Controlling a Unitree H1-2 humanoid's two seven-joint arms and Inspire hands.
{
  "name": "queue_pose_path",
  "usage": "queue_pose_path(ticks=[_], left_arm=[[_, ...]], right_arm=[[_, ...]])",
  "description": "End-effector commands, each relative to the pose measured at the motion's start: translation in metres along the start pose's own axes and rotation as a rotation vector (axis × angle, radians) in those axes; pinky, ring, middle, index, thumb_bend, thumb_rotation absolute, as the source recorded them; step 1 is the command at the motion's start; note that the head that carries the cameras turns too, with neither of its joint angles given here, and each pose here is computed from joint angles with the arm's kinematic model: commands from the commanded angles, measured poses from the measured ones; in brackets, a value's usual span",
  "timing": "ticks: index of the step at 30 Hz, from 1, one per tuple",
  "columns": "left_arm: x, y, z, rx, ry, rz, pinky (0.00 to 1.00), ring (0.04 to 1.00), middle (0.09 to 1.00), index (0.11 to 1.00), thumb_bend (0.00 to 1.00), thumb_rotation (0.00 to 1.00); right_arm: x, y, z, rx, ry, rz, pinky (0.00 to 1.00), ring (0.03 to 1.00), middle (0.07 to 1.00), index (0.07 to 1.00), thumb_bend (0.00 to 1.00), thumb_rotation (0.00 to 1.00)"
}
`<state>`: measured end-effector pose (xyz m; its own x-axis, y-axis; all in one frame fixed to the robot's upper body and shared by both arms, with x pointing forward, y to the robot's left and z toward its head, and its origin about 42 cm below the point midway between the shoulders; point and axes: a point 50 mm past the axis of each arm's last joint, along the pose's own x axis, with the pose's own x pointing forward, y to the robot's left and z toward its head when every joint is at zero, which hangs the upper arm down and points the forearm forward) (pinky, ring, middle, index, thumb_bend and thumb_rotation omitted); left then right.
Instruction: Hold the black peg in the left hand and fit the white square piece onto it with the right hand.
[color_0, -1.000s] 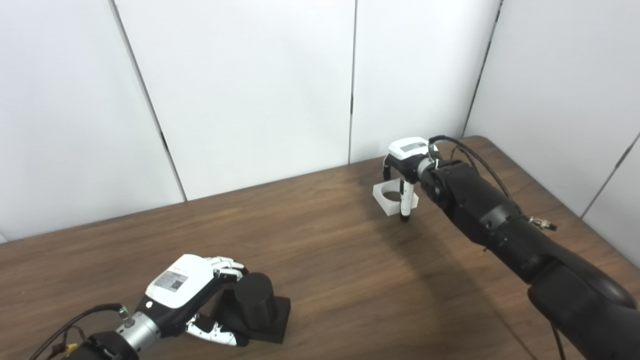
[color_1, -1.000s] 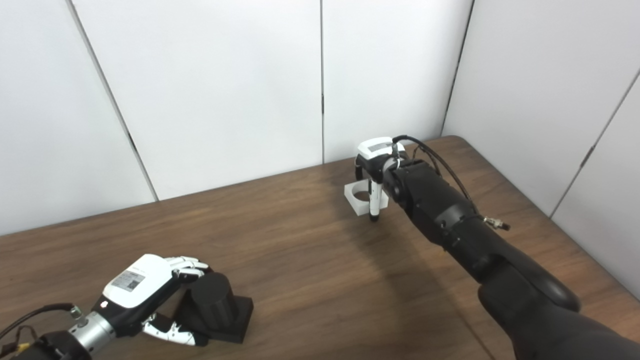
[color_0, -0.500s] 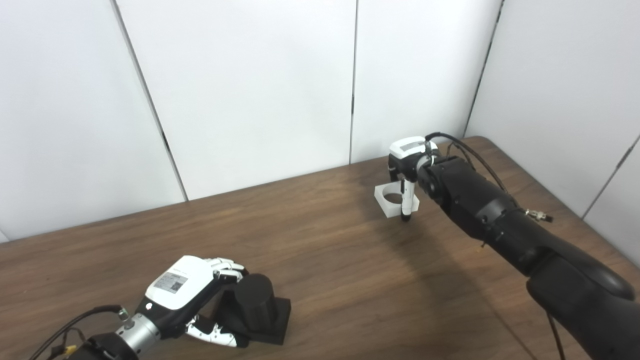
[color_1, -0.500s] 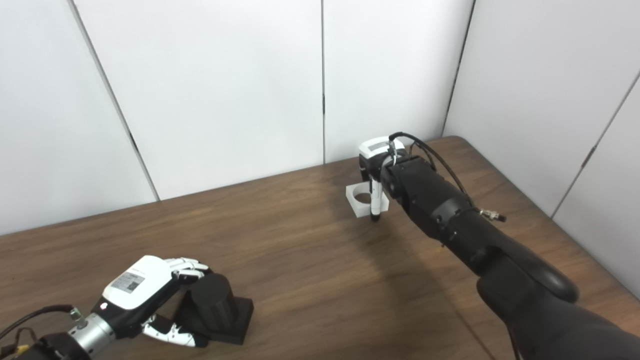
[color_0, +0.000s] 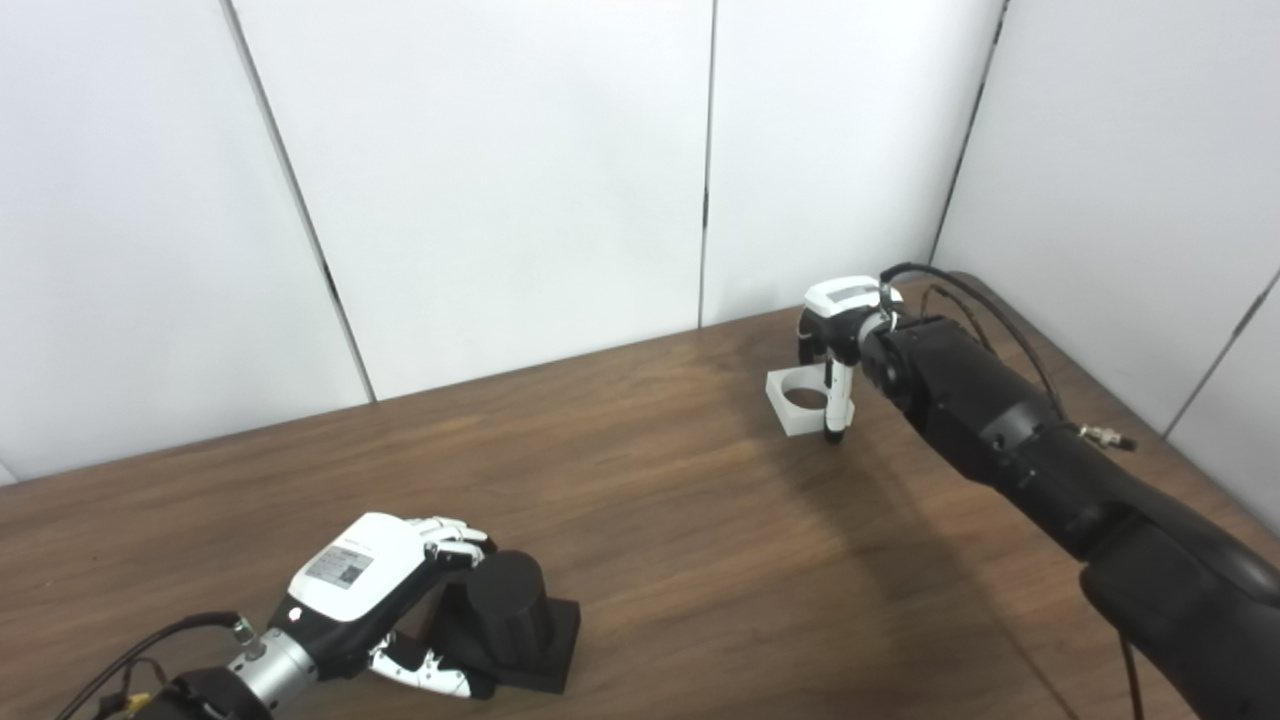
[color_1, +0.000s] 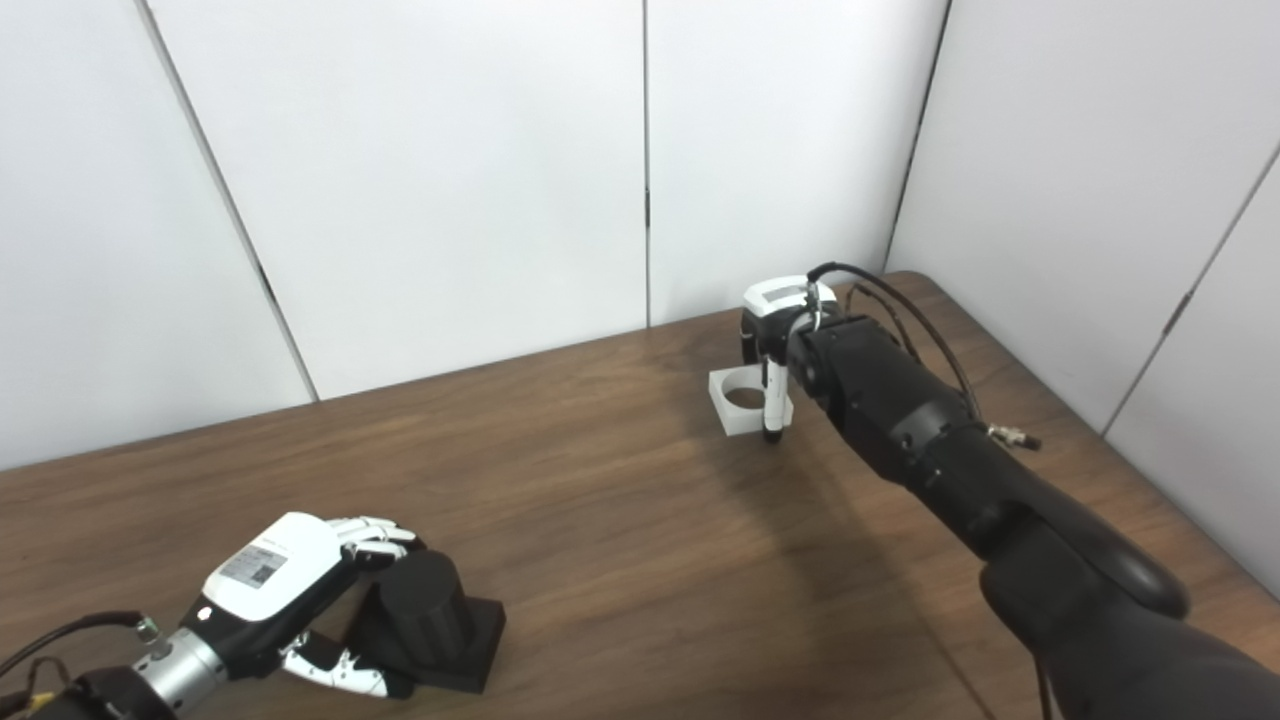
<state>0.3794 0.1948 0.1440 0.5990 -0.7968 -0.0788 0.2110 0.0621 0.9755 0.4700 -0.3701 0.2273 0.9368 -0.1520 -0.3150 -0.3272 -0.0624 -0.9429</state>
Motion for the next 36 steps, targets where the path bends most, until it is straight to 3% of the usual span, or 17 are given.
queue_pose_path(ticks=[1,13,22,30,36], left_arm=[[-0.021,-0.032,-0.005,0.035,0.021,-0.180,0.73,0.818,0.790,0.489,0.52,0.06],[-0.018,-0.032,-0.005,0.040,0.037,-0.204,0.76,0.842,0.807,0.490,0.52,0.06],[-0.010,-0.034,-0.001,0.038,0.049,-0.208,0.79,0.861,0.822,0.491,0.52,0.06],[0.001,-0.033,0.002,0.052,0.054,-0.217,0.80,0.890,0.828,0.491,0.52,0.07],[0.009,-0.032,0.005,0.033,0.050,-0.192,0.81,0.894,0.831,0.491,0.52,0.07]], right_arm=[[-0.005,-0.019,-0.004,0.016,-0.042,-0.071,0.79,0.827,0.744,0.487,0.53,0.14],[-0.042,-0.055,0.021,0.084,-0.265,-0.233,0.82,0.846,0.765,0.479,0.52,0.13],[-0.067,-0.069,0.037,0.068,-0.401,-0.281,0.79,0.834,0.746,0.480,0.51,0.13],[-0.098,-0.085,0.061,0.054,-0.601,-0.326,0.71,0.799,0.730,0.478,0.52,0.13],[-0.121,-0.091,0.076,0.056,-0.701,-0.323,0.70,0.803,0.735,0.478,0.51,0.14]])
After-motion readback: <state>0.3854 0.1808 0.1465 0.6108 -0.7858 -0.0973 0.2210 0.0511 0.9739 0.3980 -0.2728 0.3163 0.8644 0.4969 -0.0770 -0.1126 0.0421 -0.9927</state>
